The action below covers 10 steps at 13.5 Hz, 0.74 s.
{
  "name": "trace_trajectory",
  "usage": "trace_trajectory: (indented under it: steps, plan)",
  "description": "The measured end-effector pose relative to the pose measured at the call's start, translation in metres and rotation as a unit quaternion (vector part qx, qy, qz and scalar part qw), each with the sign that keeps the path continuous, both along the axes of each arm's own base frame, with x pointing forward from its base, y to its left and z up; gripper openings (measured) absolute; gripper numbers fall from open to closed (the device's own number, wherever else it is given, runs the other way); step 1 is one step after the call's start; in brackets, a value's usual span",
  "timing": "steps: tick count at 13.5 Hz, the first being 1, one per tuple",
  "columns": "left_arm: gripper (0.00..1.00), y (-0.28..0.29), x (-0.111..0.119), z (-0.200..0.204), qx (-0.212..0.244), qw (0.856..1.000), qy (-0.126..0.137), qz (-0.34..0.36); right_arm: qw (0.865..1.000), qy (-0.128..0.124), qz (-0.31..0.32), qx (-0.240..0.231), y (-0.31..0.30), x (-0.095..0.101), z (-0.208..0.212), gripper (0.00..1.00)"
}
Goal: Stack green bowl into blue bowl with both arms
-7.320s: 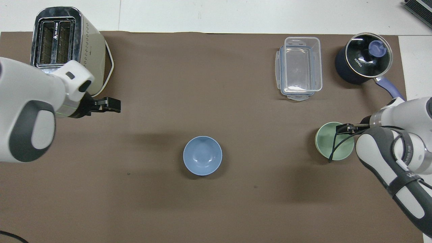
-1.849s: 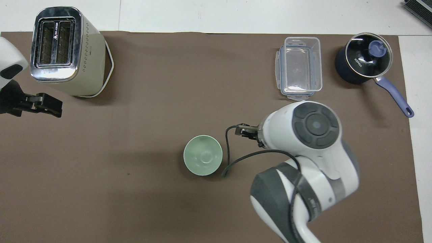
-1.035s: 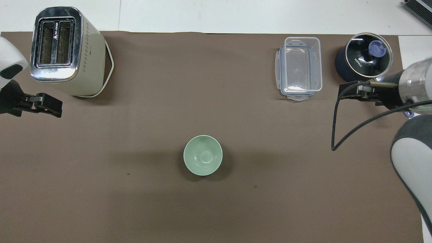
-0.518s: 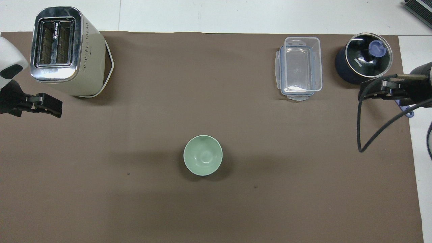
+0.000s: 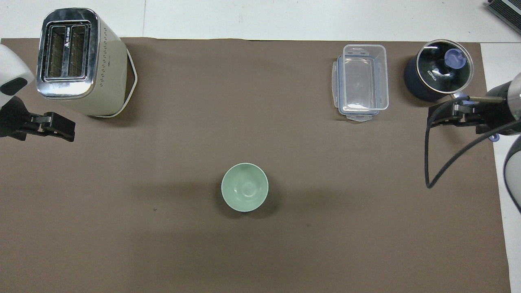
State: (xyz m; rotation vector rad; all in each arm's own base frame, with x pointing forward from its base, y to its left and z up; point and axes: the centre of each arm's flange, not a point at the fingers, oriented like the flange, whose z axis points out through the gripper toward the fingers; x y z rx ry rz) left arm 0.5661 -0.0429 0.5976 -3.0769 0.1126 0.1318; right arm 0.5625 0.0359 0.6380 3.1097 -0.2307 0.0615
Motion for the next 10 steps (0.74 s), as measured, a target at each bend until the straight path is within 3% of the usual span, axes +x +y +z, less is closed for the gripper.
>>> trace_trajectory:
  steps: [10]
  plan:
    - [1.00, 0.0000, 0.0000, 0.0000, 0.000, 1.000, 0.000, 0.000, 1.000, 0.007, 0.000, 0.003, 0.0015, -0.0109, -0.0040, 1.00]
